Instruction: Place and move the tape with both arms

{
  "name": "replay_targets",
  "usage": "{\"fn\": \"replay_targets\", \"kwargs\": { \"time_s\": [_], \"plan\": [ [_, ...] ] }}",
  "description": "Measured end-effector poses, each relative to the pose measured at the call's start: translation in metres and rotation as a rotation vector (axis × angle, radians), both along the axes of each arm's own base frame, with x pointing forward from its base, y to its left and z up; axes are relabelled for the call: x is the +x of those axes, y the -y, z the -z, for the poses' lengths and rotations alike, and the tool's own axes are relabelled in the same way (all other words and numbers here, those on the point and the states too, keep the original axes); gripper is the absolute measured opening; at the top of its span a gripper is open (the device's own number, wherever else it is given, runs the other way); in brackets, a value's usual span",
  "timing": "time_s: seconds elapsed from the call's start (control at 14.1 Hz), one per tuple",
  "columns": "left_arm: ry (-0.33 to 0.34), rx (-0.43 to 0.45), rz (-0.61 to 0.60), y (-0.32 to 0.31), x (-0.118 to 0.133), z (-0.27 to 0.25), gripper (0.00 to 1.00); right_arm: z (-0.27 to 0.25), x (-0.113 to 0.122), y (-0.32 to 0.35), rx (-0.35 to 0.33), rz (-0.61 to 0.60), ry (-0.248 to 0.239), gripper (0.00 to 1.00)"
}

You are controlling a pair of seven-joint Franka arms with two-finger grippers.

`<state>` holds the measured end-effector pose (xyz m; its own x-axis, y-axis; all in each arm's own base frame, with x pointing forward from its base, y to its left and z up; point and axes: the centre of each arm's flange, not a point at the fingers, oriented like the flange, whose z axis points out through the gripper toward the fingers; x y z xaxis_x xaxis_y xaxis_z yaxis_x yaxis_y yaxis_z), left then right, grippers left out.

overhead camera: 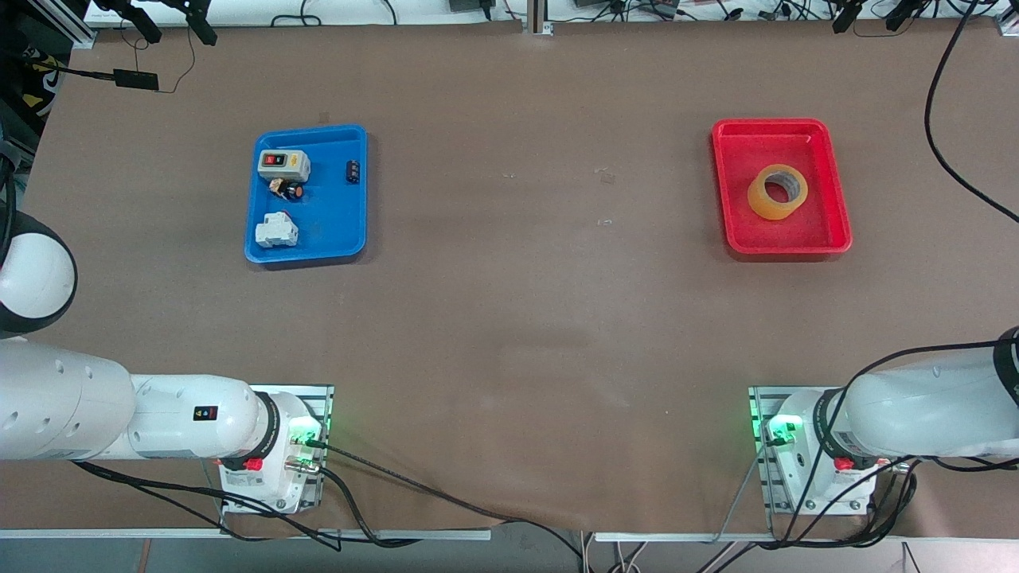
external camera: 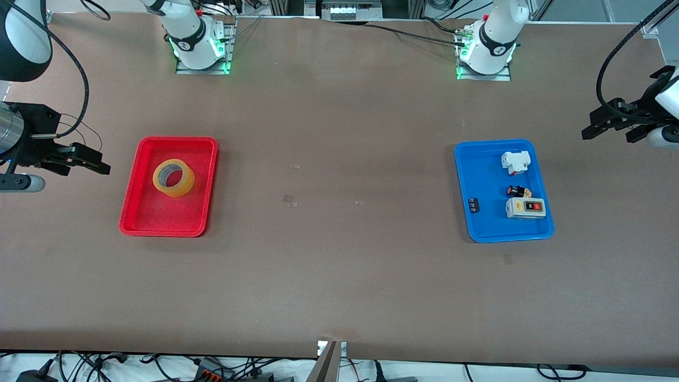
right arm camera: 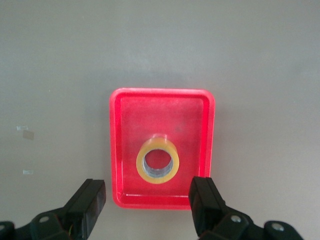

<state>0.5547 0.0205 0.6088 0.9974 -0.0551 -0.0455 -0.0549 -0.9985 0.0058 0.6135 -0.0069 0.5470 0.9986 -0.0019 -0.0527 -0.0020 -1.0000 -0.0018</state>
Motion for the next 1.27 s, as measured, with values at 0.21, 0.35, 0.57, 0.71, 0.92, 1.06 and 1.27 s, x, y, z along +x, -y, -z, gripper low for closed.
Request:
{"fn": "replay_targets", "kwargs": {
  "time_s": [0.21,0.35,0.57,0.71,0.92,1.06,1.27],
  "plan": [
    [0.0,0.0,0.0,0.0,0.0,0.0,1.0,0.0,-0.004,0.0,-0.001,0.0,-0.009,1.0],
    [0.0,0.0,-0.001,0.0,0.0,0.0,1.0,-0.001,-0.013,0.0,-0.002,0.0,0.012,1.0],
    [0.0,0.0,-0.002,-0.001,0.0,0.0,1.0,0.002,-0.032,0.0,-0.004,0.0,0.027,1.0],
    [0.0,0.0,-0.003,-0.002,0.0,0.0,1.0,0.0,-0.04,0.0,-0.004,0.0,0.021,1.0],
    [0.0,0.0,-0.003,-0.002,0.0,0.0,1.0,-0.006,-0.044,0.0,-0.004,0.0,0.003,1.0],
    [0.0,0.0,-0.003,-0.002,0.0,0.0,1.0,-0.011,-0.045,0.0,-0.004,0.0,-0.001,1.0],
    [0.0,0.0,-0.004,-0.002,0.0,0.0,1.0,-0.009,-0.05,0.0,-0.004,0.001,-0.038,1.0]
  ]
}}
